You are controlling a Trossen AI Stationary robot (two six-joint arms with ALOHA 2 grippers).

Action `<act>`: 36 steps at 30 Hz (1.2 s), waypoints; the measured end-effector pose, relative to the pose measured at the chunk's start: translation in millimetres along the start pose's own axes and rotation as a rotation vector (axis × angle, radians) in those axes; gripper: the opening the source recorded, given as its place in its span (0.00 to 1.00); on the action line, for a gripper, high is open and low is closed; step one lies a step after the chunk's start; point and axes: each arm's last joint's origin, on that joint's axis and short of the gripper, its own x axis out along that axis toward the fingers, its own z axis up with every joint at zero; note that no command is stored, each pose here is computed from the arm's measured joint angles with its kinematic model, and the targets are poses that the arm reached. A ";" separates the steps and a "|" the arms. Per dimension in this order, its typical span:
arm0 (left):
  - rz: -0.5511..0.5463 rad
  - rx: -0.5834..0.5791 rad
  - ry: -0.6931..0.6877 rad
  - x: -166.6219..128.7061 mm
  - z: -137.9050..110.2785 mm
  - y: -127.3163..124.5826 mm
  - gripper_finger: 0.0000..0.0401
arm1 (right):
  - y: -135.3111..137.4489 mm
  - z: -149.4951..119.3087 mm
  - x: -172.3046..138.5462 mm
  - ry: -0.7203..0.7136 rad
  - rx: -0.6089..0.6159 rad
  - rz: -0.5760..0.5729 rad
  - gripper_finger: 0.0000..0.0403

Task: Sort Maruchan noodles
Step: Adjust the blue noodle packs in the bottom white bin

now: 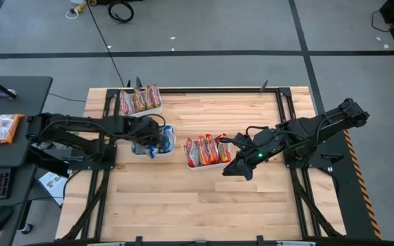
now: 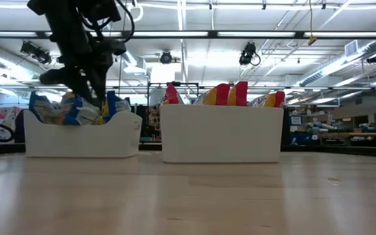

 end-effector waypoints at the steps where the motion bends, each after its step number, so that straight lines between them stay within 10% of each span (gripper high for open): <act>1: 0.021 0.004 0.007 0.0 -0.9 2.0 0.35 | 0.0 0.0 0.0 0.000 -0.001 0.000 0.34; 10: -0.207 0.006 -0.068 -1.7 2.6 -23.0 0.35 | 0.0 -0.1 0.0 0.003 -0.003 0.002 0.34; 26: -0.070 -0.018 0.328 11.7 -27.9 -14.8 0.35 | 2.3 0.6 0.0 -0.007 -0.002 0.023 0.34; 36: 0.231 0.032 -0.143 18.6 -20.2 7.0 0.35 | 2.6 1.2 0.0 -0.026 0.017 0.020 0.34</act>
